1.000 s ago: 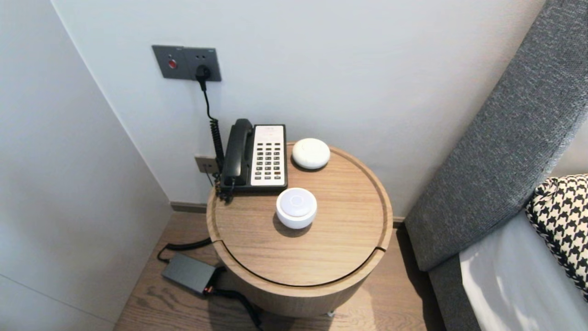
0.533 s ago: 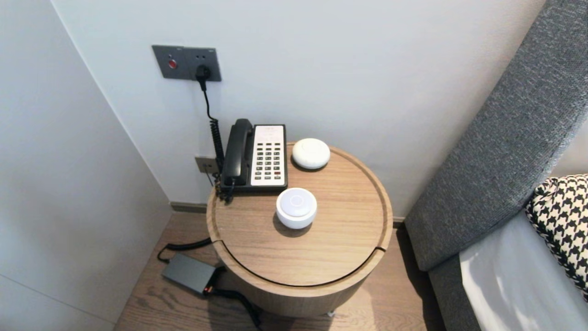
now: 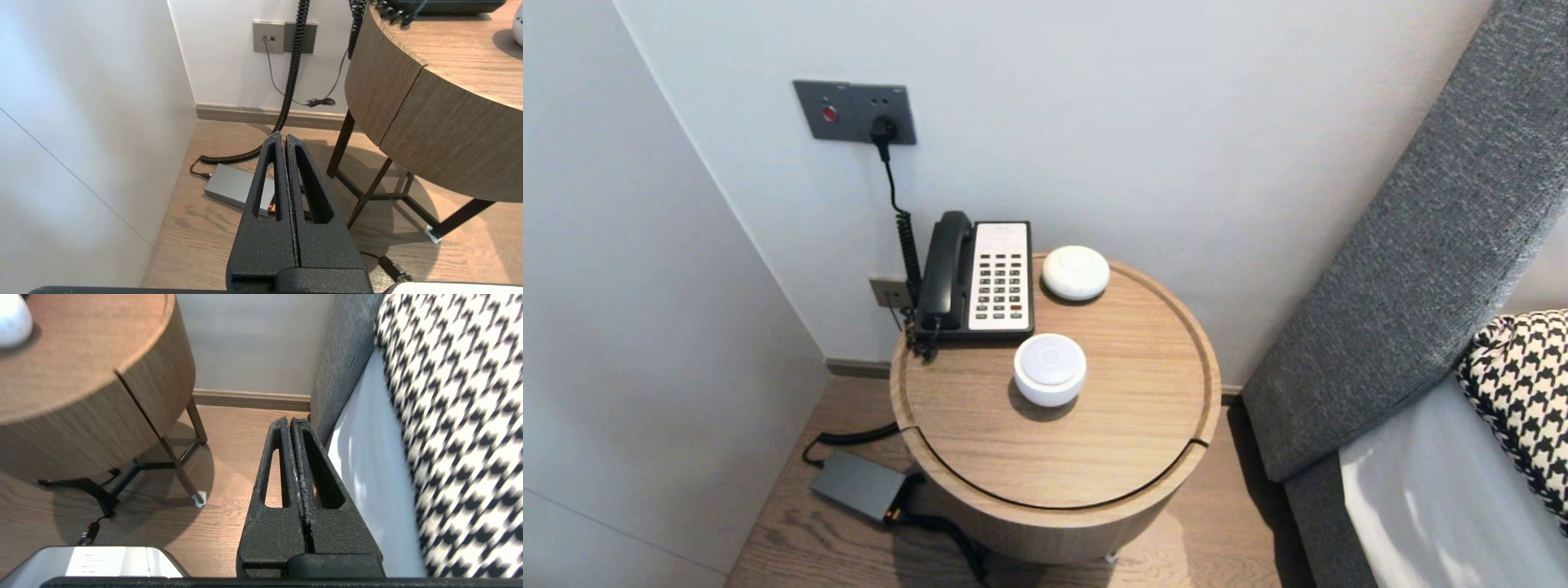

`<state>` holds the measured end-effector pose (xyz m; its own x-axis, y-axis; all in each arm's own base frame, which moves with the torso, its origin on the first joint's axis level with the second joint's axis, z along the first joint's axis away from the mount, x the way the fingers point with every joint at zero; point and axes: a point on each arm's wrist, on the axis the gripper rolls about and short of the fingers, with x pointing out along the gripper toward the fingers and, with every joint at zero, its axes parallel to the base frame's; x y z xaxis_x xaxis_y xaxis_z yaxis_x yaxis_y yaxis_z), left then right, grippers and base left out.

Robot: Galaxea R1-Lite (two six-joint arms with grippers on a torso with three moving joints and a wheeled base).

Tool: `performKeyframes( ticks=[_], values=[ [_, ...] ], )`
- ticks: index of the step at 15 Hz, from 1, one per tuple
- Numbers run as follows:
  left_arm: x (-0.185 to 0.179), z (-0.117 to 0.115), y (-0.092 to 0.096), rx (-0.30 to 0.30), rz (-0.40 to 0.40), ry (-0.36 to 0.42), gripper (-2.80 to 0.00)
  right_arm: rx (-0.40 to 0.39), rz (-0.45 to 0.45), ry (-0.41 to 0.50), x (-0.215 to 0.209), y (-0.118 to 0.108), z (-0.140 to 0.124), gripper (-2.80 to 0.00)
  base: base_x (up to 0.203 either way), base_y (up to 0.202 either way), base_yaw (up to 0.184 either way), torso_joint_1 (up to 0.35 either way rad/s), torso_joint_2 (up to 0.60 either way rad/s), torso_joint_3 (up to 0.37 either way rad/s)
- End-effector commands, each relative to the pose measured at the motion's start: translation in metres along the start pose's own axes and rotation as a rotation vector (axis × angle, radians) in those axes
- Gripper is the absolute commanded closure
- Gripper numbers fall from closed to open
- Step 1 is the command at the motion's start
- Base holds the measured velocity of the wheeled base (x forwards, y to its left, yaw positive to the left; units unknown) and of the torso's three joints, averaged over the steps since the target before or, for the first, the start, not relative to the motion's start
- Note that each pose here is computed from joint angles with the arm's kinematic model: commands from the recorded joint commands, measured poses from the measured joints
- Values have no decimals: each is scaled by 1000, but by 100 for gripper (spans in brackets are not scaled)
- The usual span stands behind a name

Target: Open the nightstand drawer

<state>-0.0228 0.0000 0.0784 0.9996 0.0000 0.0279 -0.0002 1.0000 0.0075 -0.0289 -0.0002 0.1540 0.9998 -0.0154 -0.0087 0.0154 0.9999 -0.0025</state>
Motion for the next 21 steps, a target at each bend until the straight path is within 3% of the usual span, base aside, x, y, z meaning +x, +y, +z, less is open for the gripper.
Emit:
performKeyframes(
  ticks=[1,5,9,15,17,21],
  values=[
    [1,-3,0,0,0,11,0,-1,-6,113,24,0,22,0,0,0,0,0,0,0],
    [1,-4,0,0,0,13,0,56,-34,326,95,0,64,0,0,0,0,0,0,0],
    [1,-3,0,0,0,11,0,107,40,396,162,18,109,0,0,0,0,0,0,0],
    [1,-4,0,0,0,13,0,38,199,581,205,116,91,0,0,0,0,0,0,0],
    [1,-4,0,0,0,13,0,13,210,630,210,134,78,0,0,0,0,0,0,0],
    [1,-4,0,0,0,13,0,45,229,715,216,163,57,0,0,0,0,0,0,0]
  ],
)
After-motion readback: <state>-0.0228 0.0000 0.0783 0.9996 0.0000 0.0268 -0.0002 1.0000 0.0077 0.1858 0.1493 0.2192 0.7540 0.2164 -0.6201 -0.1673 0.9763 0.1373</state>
